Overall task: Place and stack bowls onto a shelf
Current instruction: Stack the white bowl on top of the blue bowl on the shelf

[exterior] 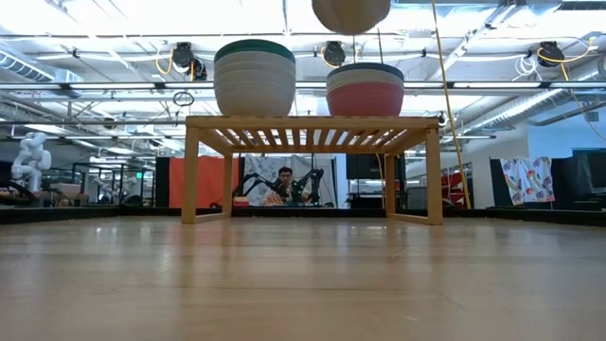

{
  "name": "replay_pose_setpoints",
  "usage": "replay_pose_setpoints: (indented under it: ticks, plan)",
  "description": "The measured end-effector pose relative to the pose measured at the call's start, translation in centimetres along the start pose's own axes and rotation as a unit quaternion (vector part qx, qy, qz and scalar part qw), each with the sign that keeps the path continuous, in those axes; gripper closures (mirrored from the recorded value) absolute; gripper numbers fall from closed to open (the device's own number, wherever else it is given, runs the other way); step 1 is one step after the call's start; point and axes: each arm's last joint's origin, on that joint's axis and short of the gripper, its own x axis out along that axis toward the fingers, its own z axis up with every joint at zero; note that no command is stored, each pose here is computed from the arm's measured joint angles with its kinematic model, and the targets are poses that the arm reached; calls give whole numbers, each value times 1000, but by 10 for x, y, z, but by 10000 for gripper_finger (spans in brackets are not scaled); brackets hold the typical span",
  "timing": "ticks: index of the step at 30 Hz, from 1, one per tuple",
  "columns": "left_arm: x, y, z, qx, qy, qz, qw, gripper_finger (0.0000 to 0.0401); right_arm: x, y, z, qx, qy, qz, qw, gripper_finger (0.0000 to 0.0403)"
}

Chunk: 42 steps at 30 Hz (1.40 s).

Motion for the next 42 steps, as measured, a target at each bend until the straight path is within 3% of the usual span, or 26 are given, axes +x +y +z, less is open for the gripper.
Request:
replay_pose_setpoints:
  ticks: [7,14,25,34,42]
  plan:
    - [-18,18,-2,-30,-20,31,999,345,-4,-25,-25,52,41,-13,998,402]
    - [-20,29,-10,-35,14,53,998,345,2,-48,-44,90,72,-32,993,402]
    - [-17,40,-15,-43,41,75,995,345,22,-60,-70,156,129,55,978,403]
    - [-16,42,-15,-38,43,78,995,345,45,-64,-76,122,153,87,977,403]
    - [-16,42,-15,-46,42,78,995,345,50,-68,-74,129,141,73,979,387]
